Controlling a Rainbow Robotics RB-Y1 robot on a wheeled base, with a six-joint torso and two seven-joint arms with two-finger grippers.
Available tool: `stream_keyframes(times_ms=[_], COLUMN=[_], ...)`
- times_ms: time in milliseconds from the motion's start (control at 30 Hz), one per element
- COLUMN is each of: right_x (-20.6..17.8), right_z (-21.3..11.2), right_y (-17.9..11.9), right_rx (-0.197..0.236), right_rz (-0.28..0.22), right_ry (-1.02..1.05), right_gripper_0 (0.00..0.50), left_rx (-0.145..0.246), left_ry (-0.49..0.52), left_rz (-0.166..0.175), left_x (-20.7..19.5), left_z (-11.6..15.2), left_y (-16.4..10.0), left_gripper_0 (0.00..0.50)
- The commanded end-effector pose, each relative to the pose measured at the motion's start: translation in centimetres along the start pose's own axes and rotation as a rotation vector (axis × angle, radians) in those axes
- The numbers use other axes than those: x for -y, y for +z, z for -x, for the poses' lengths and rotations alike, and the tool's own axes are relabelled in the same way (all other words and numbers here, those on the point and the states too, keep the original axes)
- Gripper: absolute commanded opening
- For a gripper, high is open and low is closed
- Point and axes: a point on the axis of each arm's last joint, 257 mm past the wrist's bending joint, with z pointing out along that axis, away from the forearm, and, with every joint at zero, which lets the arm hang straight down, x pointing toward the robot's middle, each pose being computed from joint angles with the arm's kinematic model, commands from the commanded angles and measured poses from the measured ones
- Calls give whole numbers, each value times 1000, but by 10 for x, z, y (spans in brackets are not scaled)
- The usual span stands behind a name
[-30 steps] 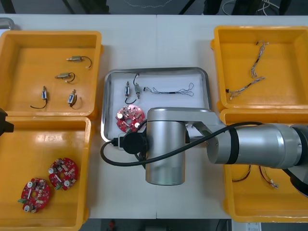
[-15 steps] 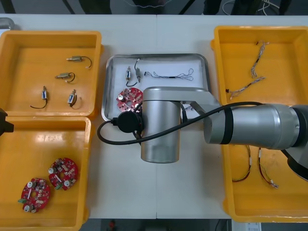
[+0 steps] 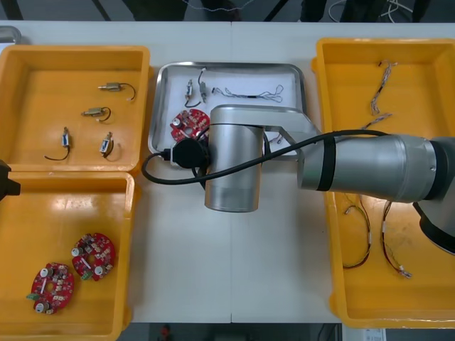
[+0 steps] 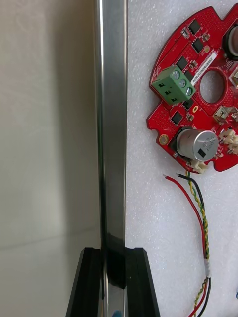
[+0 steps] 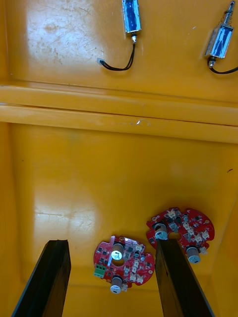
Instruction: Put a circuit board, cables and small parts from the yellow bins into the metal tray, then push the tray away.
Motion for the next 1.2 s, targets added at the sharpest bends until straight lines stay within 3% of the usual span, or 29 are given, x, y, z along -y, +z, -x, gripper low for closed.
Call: stream_keyframes(times_ms=[33, 1200], right_x=[27, 102], right_z=[31, 27], right_y=[-8, 34], right_rx=[57, 138], right_rz=[-45, -135], right_ry=[-50, -66], right_gripper_0=[0, 0], left_rx=[-13, -13], left_ry=[111, 111], left_rz=[-3, -3], left_x=[5, 5], left_z=[-9, -9], left_y=[1, 1], left_gripper_0=[500, 500])
